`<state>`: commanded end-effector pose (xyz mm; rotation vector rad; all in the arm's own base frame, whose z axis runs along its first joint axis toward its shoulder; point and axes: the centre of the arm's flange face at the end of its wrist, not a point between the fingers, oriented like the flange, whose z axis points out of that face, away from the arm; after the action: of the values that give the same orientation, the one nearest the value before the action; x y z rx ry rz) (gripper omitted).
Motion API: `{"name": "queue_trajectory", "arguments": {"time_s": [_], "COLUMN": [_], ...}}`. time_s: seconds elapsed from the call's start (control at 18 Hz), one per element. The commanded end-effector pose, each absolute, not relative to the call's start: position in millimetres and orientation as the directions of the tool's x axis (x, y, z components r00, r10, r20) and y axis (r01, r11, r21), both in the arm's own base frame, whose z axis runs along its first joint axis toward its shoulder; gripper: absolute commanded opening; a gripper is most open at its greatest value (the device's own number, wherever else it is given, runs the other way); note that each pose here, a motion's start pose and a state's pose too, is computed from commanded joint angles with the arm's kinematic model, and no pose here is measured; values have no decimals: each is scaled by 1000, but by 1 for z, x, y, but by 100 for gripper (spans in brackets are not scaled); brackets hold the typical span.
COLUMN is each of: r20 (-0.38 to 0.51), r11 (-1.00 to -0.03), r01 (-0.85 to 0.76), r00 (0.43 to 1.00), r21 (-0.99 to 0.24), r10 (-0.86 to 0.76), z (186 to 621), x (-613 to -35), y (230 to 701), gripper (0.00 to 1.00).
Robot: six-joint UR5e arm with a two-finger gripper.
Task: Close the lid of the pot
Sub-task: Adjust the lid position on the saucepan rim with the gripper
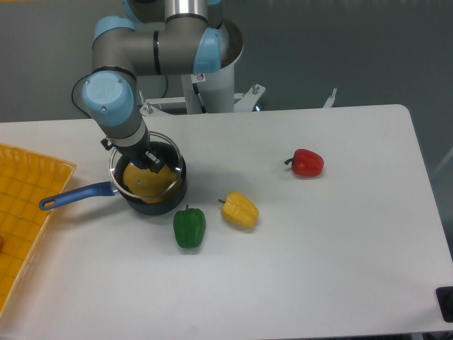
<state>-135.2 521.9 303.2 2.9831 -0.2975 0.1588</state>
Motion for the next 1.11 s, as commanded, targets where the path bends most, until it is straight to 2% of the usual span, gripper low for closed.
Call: {"name": "queue_trajectory", "arguments": {"time_s": [1.11], "r20": [118], "r11": [-970], "r01": [-206], "r00": [974], "r21": [130], "r10": [-192], "z": [300], "x": [-135], "y": [524], "gripper": [44]}}
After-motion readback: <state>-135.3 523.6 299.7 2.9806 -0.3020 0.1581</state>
